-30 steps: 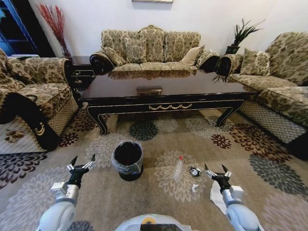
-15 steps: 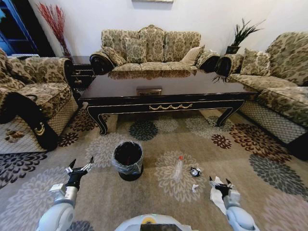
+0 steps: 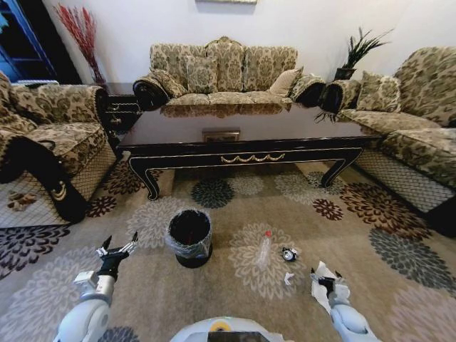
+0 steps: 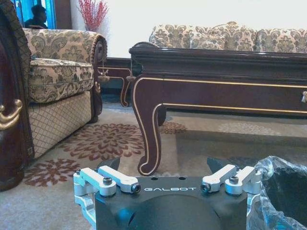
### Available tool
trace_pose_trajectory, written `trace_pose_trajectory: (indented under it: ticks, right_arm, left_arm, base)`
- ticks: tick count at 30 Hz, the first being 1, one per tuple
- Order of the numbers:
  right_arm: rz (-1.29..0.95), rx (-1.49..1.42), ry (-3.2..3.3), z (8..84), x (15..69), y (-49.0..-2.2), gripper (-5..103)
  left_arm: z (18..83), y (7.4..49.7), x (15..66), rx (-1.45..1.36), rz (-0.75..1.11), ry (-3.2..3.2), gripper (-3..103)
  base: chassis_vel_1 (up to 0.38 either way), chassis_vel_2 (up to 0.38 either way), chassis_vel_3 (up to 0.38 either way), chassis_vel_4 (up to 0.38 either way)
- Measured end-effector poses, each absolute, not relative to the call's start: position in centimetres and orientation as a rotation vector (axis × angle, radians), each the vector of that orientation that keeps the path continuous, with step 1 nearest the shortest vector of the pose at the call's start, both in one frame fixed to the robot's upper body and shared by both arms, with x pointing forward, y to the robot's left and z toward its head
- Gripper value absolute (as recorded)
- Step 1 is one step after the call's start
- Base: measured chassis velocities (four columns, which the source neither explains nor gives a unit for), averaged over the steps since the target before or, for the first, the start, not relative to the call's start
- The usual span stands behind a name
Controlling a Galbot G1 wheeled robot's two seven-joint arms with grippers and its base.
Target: Move to the front of the table and pick up the trash from the floor, then place it into the trash bin.
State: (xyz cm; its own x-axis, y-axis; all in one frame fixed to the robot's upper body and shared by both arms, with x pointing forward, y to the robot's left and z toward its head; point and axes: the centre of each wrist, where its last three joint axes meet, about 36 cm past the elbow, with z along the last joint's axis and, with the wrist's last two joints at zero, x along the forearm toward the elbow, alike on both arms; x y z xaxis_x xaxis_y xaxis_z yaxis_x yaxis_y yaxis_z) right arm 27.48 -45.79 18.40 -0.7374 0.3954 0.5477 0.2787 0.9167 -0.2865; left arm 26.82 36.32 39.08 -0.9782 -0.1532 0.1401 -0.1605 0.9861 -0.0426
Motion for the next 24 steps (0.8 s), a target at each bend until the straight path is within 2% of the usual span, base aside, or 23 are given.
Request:
trace_pose_trajectory:
  ticks: [4, 6, 8, 12, 14, 16, 17, 21, 23, 24]
  right_arm:
    - [0.242, -0.498, -2.424, 18.5, 27.3, -46.3, 103]
    - [0.234, -0.508, -2.425, 18.7, 27.1, -46.7, 89]
    - [0.223, -0.512, -2.429, 18.9, 27.1, -46.7, 89]
    - [0.192, -0.505, -2.442, 19.2, 26.9, -46.5, 68]
    - [0.189, -0.504, -2.442, 19.2, 26.8, -46.5, 68]
    - [0.180, -0.496, -2.443, 19.1, 26.6, -46.2, 57]
    - [0.180, -0.496, -2.443, 19.1, 26.6, -46.2, 57]
    - [0.167, -0.487, -2.441, 18.7, 26.2, -45.6, 35]
    - [0.166, -0.485, -2.442, 18.7, 26.2, -45.5, 35]
    - [0.165, -0.485, -2.442, 18.7, 26.1, -45.5, 30]
  left_arm:
    - [39.3, 36.2, 27.0, 0.237, 0.081, -2.997, 100]
    - [39.5, 36.1, 27.1, 0.234, 0.081, -2.997, 100]
    - [39.6, 36.1, 27.1, 0.233, 0.081, -2.999, 100]
    - [39.8, 35.9, 27.4, 0.232, 0.082, -3.005, 100]
    - [39.8, 35.9, 27.5, 0.232, 0.083, -3.006, 100]
    - [39.9, 35.9, 27.5, 0.232, 0.083, -3.008, 100]
    - [39.9, 35.9, 27.5, 0.232, 0.083, -3.008, 100]
    - [39.9, 36.1, 27.2, 0.243, 0.079, -3.007, 100]
    - [39.8, 36.1, 27.1, 0.245, 0.079, -3.006, 100]
    - [39.8, 36.2, 27.0, 0.246, 0.079, -3.006, 100]
  base:
    - [0.000, 0.000, 0.000, 0.000]
    - [0.000, 0.000, 0.000, 0.000]
    - [0.000, 0.000, 0.000, 0.000]
    - [0.000, 0.000, 0.000, 0.000]
    - [0.000, 0.000, 0.000, 0.000]
    - [0.000, 0.000, 0.000, 0.000]
    - [0.000, 0.000, 0.000, 0.000]
    - [0.000, 0.000, 0.000, 0.000]
    - [0.000, 0.000, 0.000, 0.000]
    - [0.000, 0.000, 0.000, 0.000]
